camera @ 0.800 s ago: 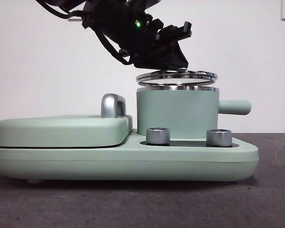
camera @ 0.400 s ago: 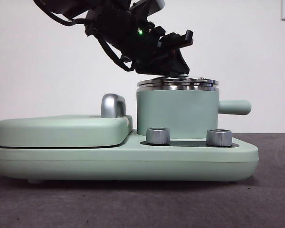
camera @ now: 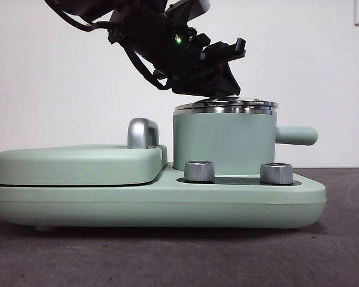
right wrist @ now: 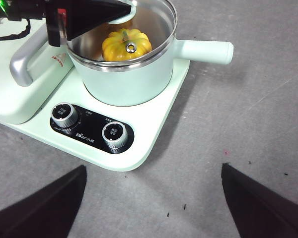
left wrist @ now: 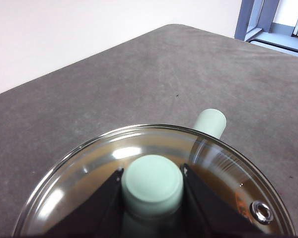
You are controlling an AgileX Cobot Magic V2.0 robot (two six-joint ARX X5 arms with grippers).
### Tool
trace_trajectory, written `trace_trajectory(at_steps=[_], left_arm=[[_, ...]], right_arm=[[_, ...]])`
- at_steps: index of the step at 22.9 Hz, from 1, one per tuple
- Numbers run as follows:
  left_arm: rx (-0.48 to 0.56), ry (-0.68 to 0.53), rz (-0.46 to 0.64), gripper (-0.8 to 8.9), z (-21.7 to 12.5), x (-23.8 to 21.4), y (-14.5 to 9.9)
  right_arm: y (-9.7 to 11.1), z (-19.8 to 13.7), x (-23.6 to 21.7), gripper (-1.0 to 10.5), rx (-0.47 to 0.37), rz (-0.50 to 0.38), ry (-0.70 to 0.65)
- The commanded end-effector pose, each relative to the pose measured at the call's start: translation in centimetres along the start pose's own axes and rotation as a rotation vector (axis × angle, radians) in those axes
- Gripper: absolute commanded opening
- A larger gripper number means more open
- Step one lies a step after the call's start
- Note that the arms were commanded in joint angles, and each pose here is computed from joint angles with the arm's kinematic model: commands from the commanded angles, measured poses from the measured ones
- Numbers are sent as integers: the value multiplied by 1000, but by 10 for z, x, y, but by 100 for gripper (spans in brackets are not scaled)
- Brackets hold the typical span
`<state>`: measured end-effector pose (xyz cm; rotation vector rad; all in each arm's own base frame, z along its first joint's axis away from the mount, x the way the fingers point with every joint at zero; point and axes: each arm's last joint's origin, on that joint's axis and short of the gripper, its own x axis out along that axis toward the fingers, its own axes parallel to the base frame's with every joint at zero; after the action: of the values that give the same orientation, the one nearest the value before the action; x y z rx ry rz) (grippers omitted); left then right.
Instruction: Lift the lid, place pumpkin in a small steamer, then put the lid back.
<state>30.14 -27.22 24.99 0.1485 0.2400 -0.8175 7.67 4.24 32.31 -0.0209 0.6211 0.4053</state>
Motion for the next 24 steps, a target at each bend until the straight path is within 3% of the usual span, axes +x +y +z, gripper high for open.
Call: trace_trajectory(at_steps=[1, 10, 16, 21, 24], left_arm=[[64, 25, 4, 10, -2, 5, -4], [109, 30, 2, 22, -2, 5, -4], [73, -11, 6, 310, 6, 5, -3], [50, -19, 7, 312, 20, -9, -4], [6, 41, 6, 312, 33, -33, -3]], right_arm=[[1, 2, 0, 421, -14, 6, -7], [1, 2, 0, 421, -14, 5, -7], [1, 2, 0, 421, -14, 5, -7], [1, 2, 0, 421, -14, 4, -8], [1, 2, 0, 421, -24, 5, -8]])
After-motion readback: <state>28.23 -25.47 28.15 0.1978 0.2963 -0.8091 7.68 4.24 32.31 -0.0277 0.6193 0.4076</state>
